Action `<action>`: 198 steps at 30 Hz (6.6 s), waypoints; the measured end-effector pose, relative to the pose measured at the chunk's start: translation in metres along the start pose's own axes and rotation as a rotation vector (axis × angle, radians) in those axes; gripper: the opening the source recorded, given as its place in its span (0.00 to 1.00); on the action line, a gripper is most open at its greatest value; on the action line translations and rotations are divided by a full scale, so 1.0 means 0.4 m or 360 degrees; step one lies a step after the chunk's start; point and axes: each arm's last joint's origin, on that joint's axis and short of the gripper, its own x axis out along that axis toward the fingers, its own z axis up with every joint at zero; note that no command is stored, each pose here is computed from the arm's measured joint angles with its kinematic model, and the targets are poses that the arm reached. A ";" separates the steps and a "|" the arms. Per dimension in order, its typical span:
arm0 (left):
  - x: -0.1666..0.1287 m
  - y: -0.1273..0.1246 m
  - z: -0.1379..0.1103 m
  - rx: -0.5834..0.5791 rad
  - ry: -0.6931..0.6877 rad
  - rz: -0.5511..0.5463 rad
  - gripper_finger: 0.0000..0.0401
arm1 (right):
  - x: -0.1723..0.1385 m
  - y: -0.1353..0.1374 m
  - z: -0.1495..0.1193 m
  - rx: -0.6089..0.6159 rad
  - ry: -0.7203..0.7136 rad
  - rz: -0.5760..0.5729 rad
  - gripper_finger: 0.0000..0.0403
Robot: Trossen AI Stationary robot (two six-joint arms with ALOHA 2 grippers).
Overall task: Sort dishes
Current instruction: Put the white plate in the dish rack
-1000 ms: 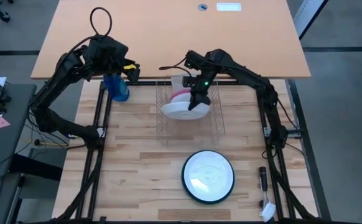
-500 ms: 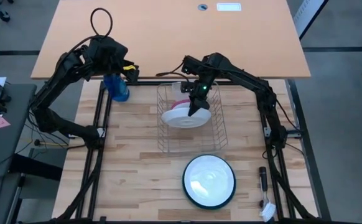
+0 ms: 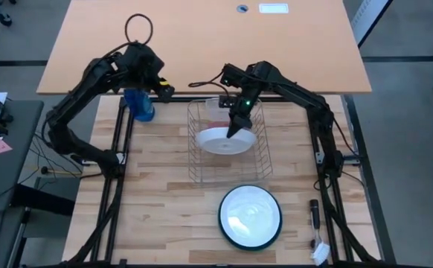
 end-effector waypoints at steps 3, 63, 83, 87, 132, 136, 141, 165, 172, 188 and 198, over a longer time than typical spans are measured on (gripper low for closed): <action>0.025 -0.007 0.004 0.0015 0.0049 -0.0023 0.30 | 0.009 0.028 -0.001 -0.0027 0.0010 0.0030 0.00; 0.060 -0.020 0.008 0.0015 0.0116 -0.0072 0.30 | 0.086 -0.009 -0.039 0.0220 0.0269 -0.0299 0.30; 0.060 -0.022 0.009 -0.0070 0.0124 -0.0118 0.30 | 0.032 0.056 -0.013 0.0205 0.0101 -0.0342 0.65; 0.060 -0.022 0.009 -0.0071 0.0124 -0.0118 0.30 | 0.024 0.067 -0.010 0.0247 0.0068 -0.0327 0.65; -0.079 -0.351 -0.118 0.0334 0.0362 -0.1190 0.26 | -0.128 0.462 -0.292 0.0807 -0.0473 -0.0806 0.47; -0.104 -0.441 -0.179 0.0401 0.0437 -0.1186 0.24 | -0.022 0.468 -0.373 0.1008 -0.0204 -0.0836 0.47; -0.100 -0.567 -0.274 0.0454 0.0606 -0.1124 0.23 | 0.119 0.507 -0.510 0.1158 0.0120 -0.0930 0.47; 0.060 -0.927 -0.559 0.0331 0.0586 -0.1011 0.23 | 0.630 0.408 -0.649 0.1409 0.0127 -0.1090 0.47; 0.144 -0.969 -0.642 0.0279 0.0636 -0.0811 0.23 | 0.665 0.375 -0.637 0.1402 0.0121 -0.1139 0.47; 0.243 -0.993 -0.707 0.0321 0.0646 -0.0638 0.23 | 0.656 0.404 -0.682 0.1377 0.0233 -0.1206 0.47; 0.309 -1.014 -0.748 0.0363 0.0714 -0.0658 0.23 | 0.666 0.418 -0.682 0.1552 0.0169 -0.1131 0.47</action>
